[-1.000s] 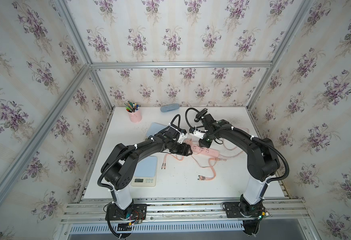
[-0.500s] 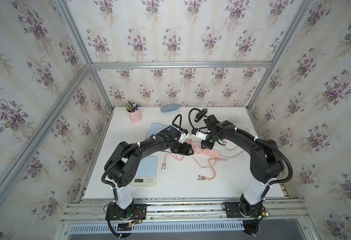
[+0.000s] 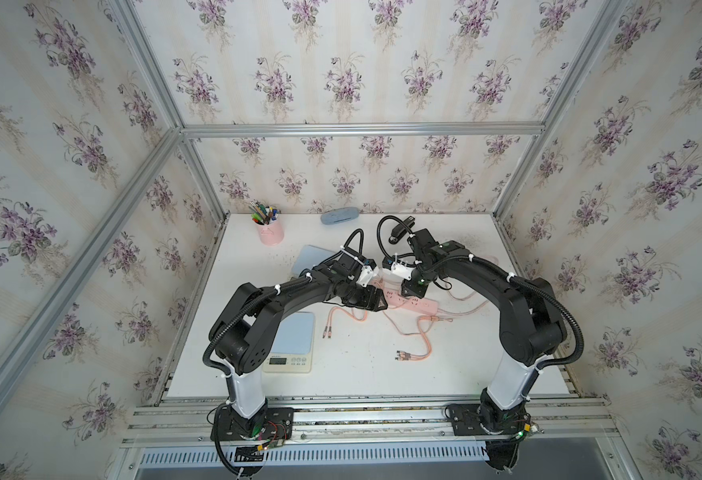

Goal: Charge the electronic scale
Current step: Insert the plug into the socket, then pick up the charging cable from the center of the board.

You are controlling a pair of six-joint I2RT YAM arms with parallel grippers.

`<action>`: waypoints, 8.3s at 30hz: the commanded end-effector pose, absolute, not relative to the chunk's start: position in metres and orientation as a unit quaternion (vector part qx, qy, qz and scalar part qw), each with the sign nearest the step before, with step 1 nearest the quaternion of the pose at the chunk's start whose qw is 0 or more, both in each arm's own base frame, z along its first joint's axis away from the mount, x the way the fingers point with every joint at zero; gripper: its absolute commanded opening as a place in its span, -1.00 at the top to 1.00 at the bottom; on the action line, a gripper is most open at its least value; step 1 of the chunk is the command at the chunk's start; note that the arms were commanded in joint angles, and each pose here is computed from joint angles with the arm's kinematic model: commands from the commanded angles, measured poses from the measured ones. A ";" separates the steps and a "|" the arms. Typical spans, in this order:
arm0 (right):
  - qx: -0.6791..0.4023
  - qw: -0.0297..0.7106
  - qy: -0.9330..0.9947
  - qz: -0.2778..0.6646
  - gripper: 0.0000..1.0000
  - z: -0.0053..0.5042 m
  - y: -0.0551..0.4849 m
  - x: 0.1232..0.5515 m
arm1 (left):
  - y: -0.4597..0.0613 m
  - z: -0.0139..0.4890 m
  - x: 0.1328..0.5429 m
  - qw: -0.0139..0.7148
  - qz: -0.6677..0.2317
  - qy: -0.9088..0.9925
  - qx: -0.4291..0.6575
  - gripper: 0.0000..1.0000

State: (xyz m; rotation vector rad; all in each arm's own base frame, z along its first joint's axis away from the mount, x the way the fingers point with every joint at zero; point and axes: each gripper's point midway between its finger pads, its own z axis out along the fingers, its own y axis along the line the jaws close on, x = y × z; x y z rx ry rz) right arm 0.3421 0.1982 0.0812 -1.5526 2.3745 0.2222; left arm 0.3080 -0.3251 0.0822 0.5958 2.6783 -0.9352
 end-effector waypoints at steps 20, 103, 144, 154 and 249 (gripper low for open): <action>-0.556 0.125 0.821 0.042 1.00 0.056 0.184 0.341 | -0.325 0.081 0.305 0.119 -0.324 0.914 0.211 -0.56; -0.325 0.161 0.931 0.041 1.00 0.020 0.251 0.206 | -0.255 0.093 0.288 0.193 -0.261 0.936 0.135 -0.39; -0.417 0.310 0.846 0.123 1.00 0.178 0.241 0.216 | -0.290 0.116 0.284 0.252 -0.256 0.921 0.149 -0.34; -0.396 0.417 0.809 0.119 1.00 0.229 0.227 0.222 | -0.280 0.119 0.295 0.285 -0.221 0.920 0.153 -0.32; -0.065 0.455 0.853 0.249 -0.29 0.276 0.140 0.264 | -0.409 0.183 0.285 0.314 -0.381 0.792 0.358 0.98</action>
